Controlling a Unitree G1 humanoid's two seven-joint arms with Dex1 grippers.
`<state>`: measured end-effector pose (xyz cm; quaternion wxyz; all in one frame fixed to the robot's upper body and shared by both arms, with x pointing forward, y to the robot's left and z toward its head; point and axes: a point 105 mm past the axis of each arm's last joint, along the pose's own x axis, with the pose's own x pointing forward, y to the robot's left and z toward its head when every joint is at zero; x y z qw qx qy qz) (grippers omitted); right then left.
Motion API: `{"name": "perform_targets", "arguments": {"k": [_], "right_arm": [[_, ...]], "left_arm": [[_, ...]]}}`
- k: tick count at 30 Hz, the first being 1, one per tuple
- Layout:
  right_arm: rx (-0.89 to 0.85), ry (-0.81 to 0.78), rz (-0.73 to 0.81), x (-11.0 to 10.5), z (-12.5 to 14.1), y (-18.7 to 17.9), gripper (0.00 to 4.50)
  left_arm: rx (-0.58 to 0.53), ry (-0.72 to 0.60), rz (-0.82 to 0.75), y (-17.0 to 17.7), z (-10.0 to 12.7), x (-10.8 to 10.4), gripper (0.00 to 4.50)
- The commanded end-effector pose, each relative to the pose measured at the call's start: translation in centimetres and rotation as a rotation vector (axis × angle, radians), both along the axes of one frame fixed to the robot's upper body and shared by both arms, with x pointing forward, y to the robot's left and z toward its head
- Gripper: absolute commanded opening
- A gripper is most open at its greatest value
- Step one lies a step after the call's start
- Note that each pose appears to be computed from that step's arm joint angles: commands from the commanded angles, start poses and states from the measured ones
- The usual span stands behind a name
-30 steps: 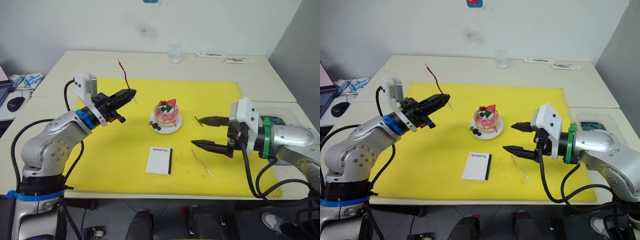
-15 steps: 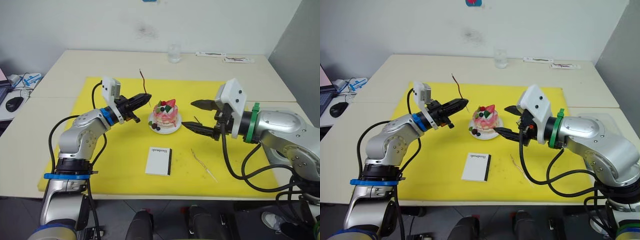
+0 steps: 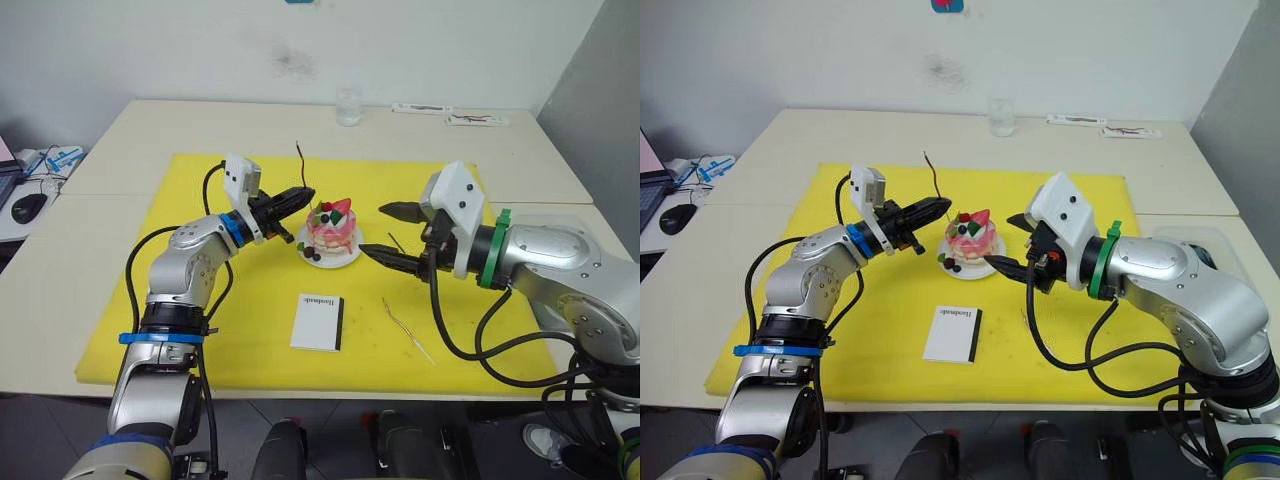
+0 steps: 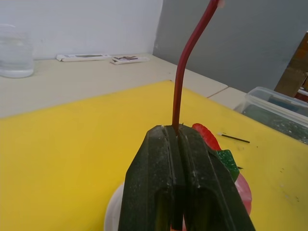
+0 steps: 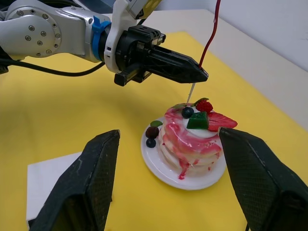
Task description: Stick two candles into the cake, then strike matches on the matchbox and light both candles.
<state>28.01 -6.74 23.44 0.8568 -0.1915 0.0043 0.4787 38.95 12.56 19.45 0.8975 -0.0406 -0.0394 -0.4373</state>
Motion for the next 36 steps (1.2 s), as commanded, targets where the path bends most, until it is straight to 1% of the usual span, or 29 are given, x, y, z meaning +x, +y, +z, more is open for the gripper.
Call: {"name": "perform_targets", "arguments": {"k": [1,6,14,29,33,36], "right_arm": [[0.008,-0.047,0.002,-0.5,0.9,0.1,3.40],[0.004,-0.044,0.002,-0.5,0.9,0.0,3.40],[-0.001,-0.039,0.002,-0.5,0.9,-0.1,3.40],[-0.006,-0.032,0.002,-0.6,0.7,-0.1,3.40],[-0.010,-0.029,0.003,-0.6,0.7,-0.1,3.40],[-0.012,-0.027,0.002,-0.6,0.6,-0.2,3.40]], "left_arm": [[0.003,-0.056,0.003,0.0,0.9,0.0,0.00],[0.003,-0.054,0.018,0.4,0.9,0.2,0.00],[-0.040,-0.042,0.054,1.2,1.3,0.7,0.00],[-0.062,-0.027,0.046,0.4,1.0,0.8,0.00],[-0.039,-0.023,0.040,0.3,0.6,0.8,0.00],[-0.044,-0.019,0.038,0.3,0.6,0.8,0.00]]}}
